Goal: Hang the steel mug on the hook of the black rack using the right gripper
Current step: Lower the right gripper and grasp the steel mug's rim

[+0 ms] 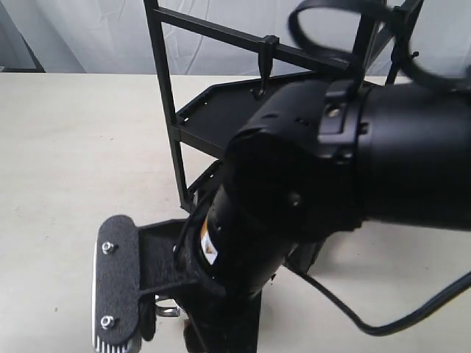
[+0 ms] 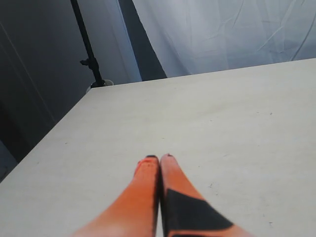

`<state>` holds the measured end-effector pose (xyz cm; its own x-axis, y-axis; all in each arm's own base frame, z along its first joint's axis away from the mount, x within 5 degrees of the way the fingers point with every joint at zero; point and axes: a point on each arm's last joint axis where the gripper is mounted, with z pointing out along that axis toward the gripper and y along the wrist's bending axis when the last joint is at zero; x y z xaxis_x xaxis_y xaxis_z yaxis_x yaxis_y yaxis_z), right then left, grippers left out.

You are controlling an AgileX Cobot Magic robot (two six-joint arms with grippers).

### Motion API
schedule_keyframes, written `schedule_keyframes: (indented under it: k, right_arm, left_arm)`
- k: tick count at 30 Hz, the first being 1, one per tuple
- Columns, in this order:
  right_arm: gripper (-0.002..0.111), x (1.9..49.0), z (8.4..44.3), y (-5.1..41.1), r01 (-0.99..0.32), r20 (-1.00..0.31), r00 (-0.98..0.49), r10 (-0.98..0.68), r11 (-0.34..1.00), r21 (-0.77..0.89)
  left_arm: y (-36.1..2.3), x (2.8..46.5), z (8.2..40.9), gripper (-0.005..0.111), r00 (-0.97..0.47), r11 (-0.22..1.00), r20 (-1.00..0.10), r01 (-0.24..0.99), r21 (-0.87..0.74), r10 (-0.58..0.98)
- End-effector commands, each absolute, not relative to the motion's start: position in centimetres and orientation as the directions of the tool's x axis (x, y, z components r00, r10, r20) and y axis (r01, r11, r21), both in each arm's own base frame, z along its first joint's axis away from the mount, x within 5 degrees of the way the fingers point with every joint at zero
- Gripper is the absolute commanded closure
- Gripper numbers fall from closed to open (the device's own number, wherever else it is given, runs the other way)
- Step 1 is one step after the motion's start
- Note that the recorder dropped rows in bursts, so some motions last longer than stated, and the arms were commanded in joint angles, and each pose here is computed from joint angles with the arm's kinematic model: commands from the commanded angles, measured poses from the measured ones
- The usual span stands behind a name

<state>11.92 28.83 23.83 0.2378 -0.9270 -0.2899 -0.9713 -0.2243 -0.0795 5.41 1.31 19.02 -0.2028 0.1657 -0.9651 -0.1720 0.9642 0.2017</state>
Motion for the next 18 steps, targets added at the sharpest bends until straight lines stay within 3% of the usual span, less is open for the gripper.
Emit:
schedule_keyframes:
  k: [1,18]
  right_arm:
    - [0.062,12.0,22.8,29.5,-0.971,-0.265,0.238,-0.934,-0.222,-0.091]
    - [0.062,12.8,19.1,30.7,-0.985,-0.200,0.170,-0.965,-0.161,-0.063]
  left_arm:
    - [1.2,5.4,19.2,0.105,-0.174,0.967,-0.972,-0.174,0.185,0.155]
    - [1.2,5.4,19.2,0.105,-0.170,0.971,-0.976,-0.173,0.163,0.134]
